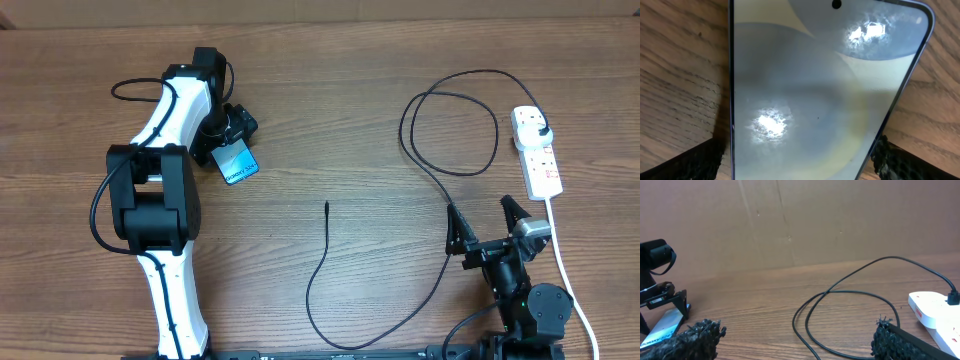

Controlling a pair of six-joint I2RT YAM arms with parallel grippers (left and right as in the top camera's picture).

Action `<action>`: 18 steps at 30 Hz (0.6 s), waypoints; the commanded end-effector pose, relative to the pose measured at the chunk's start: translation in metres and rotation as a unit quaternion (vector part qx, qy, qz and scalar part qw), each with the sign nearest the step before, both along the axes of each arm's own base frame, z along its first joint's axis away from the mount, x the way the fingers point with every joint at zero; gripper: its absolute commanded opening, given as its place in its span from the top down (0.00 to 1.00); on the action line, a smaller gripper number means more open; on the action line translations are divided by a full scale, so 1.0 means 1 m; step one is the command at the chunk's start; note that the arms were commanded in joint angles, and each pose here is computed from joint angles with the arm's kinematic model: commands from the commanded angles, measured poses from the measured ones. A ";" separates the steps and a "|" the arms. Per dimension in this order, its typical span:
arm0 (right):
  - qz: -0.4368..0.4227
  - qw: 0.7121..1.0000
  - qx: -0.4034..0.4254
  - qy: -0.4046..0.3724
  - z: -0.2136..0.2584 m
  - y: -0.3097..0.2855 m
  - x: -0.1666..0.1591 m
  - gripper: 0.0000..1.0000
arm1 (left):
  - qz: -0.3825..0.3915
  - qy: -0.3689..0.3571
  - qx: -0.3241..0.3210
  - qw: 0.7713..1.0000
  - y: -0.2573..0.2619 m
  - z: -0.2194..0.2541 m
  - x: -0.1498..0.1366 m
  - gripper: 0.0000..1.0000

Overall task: Plug charger to phone and switch on socket
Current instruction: 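Close the left gripper on the phone's long edges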

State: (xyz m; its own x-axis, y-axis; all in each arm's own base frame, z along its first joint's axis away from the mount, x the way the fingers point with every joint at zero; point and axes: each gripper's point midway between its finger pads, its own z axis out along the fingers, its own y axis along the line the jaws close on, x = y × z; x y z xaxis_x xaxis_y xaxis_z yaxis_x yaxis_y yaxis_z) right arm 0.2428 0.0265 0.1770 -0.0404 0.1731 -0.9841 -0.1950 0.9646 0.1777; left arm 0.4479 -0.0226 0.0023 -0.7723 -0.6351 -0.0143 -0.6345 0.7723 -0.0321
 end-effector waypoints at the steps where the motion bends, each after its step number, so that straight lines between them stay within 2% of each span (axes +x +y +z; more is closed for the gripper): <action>1: 0.001 1.000 -0.002 -0.004 -0.001 0.001 0.000 0.00 | 0.006 0.008 -0.006 1.000 0.000 -0.009 -0.002 0.00; 18: 0.001 1.000 -0.002 -0.004 -0.001 0.001 0.000 0.00 | 0.006 0.005 -0.002 1.000 0.002 -0.009 -0.001 0.00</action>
State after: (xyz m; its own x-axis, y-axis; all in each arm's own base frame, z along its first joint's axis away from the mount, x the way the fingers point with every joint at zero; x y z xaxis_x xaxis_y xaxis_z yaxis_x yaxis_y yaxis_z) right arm 0.2429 0.0264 0.1771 -0.0400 0.1735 -0.9840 -0.1947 0.9646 0.1780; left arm 0.4480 -0.0226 0.0023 -0.7726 -0.6348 -0.0146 -0.6341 0.7725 -0.0324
